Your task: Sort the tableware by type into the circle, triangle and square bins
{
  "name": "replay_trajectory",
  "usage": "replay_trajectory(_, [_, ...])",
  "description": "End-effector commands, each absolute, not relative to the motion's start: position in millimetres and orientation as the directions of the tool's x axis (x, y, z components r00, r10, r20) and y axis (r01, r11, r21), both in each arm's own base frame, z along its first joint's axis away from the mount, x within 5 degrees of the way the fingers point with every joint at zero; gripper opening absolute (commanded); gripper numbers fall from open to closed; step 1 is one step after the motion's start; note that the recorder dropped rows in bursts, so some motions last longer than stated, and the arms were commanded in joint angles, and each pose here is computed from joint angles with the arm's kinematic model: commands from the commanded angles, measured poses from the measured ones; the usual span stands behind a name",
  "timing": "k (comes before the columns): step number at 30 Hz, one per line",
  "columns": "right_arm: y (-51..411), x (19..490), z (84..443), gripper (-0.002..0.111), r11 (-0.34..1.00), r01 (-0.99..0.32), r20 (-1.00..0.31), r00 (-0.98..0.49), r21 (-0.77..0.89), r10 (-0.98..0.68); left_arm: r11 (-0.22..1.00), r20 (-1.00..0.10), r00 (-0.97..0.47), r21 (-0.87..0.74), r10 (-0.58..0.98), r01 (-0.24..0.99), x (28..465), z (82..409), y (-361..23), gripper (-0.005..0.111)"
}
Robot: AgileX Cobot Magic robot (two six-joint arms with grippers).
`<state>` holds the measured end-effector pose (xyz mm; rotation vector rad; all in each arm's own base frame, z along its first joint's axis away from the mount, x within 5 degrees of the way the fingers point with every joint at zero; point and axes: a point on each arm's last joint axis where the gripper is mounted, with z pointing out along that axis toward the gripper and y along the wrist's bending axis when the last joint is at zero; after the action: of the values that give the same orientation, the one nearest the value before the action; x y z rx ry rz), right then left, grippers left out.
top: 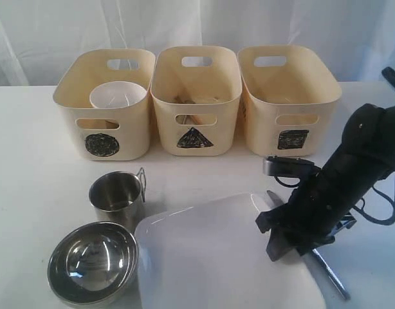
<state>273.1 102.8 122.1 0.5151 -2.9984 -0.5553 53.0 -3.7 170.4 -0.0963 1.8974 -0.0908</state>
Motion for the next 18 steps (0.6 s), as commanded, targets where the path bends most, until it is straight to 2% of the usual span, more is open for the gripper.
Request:
replay_trajectory(1, [99.2,268.4,91.6,0.036,0.891,-0.302,0.059,-0.938,0.34,-0.341,0.993,-0.941,-0.318,-0.113,-0.114,-0.021,52.9,169.6,-3.8,0.0])
replay_trajectory(4, [98.6,268.9,88.0,0.028,0.893,-0.305,0.061,-0.937,0.332,-0.343,0.993,-0.941,-0.318,-0.113,-0.114,-0.021,52.9,169.6,-3.8,0.0])
replay_trajectory(8, [97.7,269.9,86.3,0.007,0.894,-0.314,0.055,-0.936,0.32,-0.348,0.993,-0.941,-0.318,-0.113,-0.114,-0.021,52.9,169.6,-3.8,0.0])
replay_trajectory(10, [97.5,271.2,86.0,0.0,0.896,-0.315,0.042,-0.938,0.313,-0.344,0.993,-0.941,-0.318,-0.113,-0.114,-0.021,52.9,169.6,-3.8,0.0])
replay_trajectory(18, [96.4,271.5,85.6,0.0,0.895,-0.33,0.039,-0.933,0.301,-0.358,0.993,-0.941,-0.318,-0.113,-0.114,-0.021,52.9,169.6,-3.8,0.0])
